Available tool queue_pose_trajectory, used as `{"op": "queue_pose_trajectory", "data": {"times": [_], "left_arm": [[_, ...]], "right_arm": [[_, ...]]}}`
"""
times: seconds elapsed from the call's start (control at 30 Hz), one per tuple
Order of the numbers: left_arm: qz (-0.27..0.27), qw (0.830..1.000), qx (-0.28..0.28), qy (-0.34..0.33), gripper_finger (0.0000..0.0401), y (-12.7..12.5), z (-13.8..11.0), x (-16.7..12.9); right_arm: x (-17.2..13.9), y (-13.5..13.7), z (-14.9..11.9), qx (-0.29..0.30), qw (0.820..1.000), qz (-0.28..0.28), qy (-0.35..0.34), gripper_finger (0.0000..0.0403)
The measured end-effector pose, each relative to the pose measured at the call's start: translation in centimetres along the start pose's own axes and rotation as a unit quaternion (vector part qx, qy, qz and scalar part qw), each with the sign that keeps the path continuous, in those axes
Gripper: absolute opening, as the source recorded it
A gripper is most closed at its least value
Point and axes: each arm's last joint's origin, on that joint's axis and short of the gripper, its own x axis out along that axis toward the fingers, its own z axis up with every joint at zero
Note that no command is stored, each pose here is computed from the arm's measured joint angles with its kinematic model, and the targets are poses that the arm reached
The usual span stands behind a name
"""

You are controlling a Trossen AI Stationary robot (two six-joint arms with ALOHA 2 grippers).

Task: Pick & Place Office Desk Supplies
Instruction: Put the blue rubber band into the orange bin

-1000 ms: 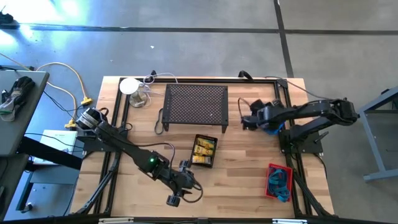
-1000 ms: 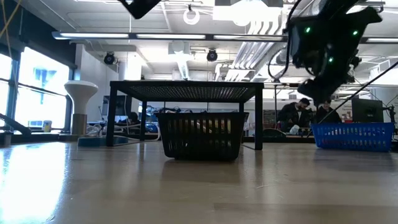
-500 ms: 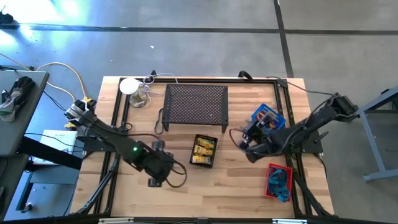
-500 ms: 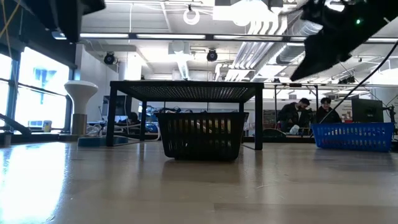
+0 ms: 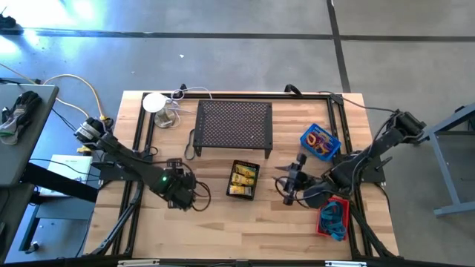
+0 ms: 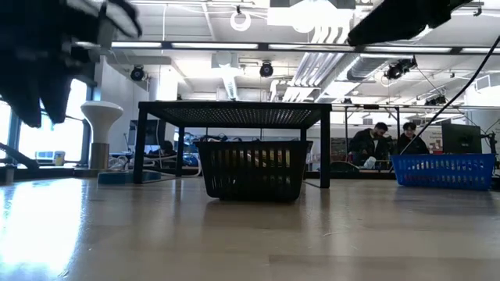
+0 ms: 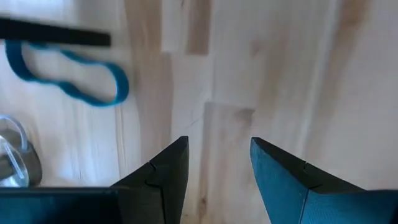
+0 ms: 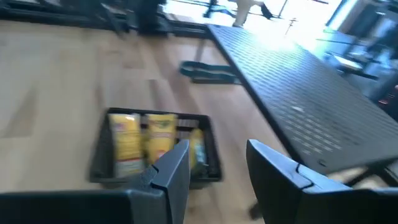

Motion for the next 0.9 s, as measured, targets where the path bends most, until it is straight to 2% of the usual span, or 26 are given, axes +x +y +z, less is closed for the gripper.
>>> {"op": "queue_pose_trajectory", "data": {"times": [0.13, 0.27, 0.5, 0.63, 0.77, 0.9], "left_arm": [[0.018, 1.000, -0.012, 0.017, 0.0163, 1.3, -1.1, 1.7], [0.036, 0.999, -0.018, 0.003, 0.0163, 3.3, -1.9, 2.2], [-0.010, 0.996, -0.050, -0.073, 0.0163, 6.9, -2.3, 2.7], [-0.043, 0.994, -0.046, -0.091, 0.0163, 7.9, -2.0, 2.8], [-0.041, 0.993, -0.042, -0.098, 0.0163, 8.4, -2.1, 4.6], [-0.033, 0.992, -0.073, -0.097, 0.0163, 9.4, -2.2, 6.0]], "right_arm": [[0.0, 0.3, 0.3, 0.012, 0.999, 0.036, -0.002, 0.0146], [0.0, 0.4, 0.5, 0.017, 0.999, 0.050, -0.007, 0.0146], [0.5, 0.1, 0.9, 0.023, 0.999, 0.044, -0.014, 0.0146], [0.8, -0.2, 0.9, 0.027, 0.999, 0.038, -0.012, 0.0146], [1.0, -0.2, 1.0, 0.033, 0.998, 0.057, -0.007, 0.0146], [1.0, 0.0, 1.1, 0.035, 0.996, 0.086, -0.001, 0.0146]]}}
